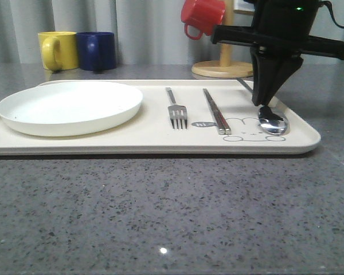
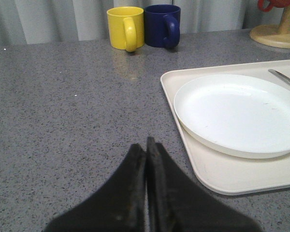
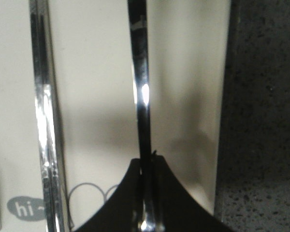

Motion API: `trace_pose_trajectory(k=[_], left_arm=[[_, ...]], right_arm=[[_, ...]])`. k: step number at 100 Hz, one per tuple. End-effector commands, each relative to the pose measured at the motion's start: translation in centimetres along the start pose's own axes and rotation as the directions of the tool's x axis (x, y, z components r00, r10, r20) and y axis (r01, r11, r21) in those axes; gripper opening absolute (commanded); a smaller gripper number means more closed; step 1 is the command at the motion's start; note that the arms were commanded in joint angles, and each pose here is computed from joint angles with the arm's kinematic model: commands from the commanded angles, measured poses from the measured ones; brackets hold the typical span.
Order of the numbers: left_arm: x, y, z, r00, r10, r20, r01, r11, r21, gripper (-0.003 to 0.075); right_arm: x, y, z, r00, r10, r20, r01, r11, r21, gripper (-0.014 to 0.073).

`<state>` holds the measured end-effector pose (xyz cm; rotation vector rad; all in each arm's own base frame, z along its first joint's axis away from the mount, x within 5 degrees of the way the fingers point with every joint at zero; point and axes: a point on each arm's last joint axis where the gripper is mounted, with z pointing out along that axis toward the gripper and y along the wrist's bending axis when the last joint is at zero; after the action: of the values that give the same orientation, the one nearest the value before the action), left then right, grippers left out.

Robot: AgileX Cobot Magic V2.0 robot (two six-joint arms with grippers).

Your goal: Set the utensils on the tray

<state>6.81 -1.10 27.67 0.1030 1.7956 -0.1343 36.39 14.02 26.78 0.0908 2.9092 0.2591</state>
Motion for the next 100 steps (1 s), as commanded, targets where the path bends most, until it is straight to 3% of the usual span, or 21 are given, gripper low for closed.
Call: trace_pose_trajectory(k=[1, 20, 37, 44, 68, 78, 86, 100], left_arm=[[-1.4, -0.1, -0.2, 0.996, -0.003, 0.087, 0.002, 1.0, 0.005, -0.0019], [-1.4, -0.1, -0.2, 0.996, -0.003, 0.087, 0.002, 1.0, 0.005, -0.0019], [-1.4, -0.1, -0.2, 0.996, -0.003, 0.087, 0.002, 1.0, 0.005, -0.0019], [-1.4, -0.1, -0.2, 0.996, -0.003, 0.087, 0.002, 1.0, 0.005, -0.0019], [-1.4, -0.1, -0.2, 0.996, -0.003, 0.087, 0.002, 1.0, 0.005, -0.0019], [-1.4, -0.1, -0.2, 0.996, -0.003, 0.087, 0.002, 1.0, 0.005, -0.0019], [-1.4, -0.1, -0.2, 0.996, -0.003, 0.087, 0.002, 1.0, 0.005, -0.0019], [-1.4, -0.1, -0.2, 0.996, -0.003, 0.087, 0.002, 1.0, 0.005, -0.0019]], right_arm=[[-0.6, 0.4, -2.4, 0.996, 0.004, 0.093, 0.0, 0.999, -0.044, -0.0067], [-0.7, 0.5, -2.5, 0.994, 0.004, 0.108, 0.002, 0.999, -0.05, -0.0022], [-0.7, 0.5, -2.5, 0.994, 0.004, 0.109, 0.002, 0.999, -0.05, 0.0242], [-0.7, 0.5, -2.5, 0.994, 0.004, 0.111, 0.002, 0.999, -0.051, 0.0294], [-0.4, 0.4, -5.0, 0.983, -0.01, 0.183, 0.022, 0.998, -0.064, 0.0195], [0.0, -0.2, -7.2, 0.97, -0.041, 0.239, 0.047, 0.999, -0.02, 0.0073], [0.4, -0.7, -8.9, 0.956, -0.065, 0.288, 0.066, 0.998, 0.007, -0.0078], [1.0, -2.5, -11.7, 0.934, -0.109, 0.339, 0.1, 0.994, 0.044, -0.0062]])
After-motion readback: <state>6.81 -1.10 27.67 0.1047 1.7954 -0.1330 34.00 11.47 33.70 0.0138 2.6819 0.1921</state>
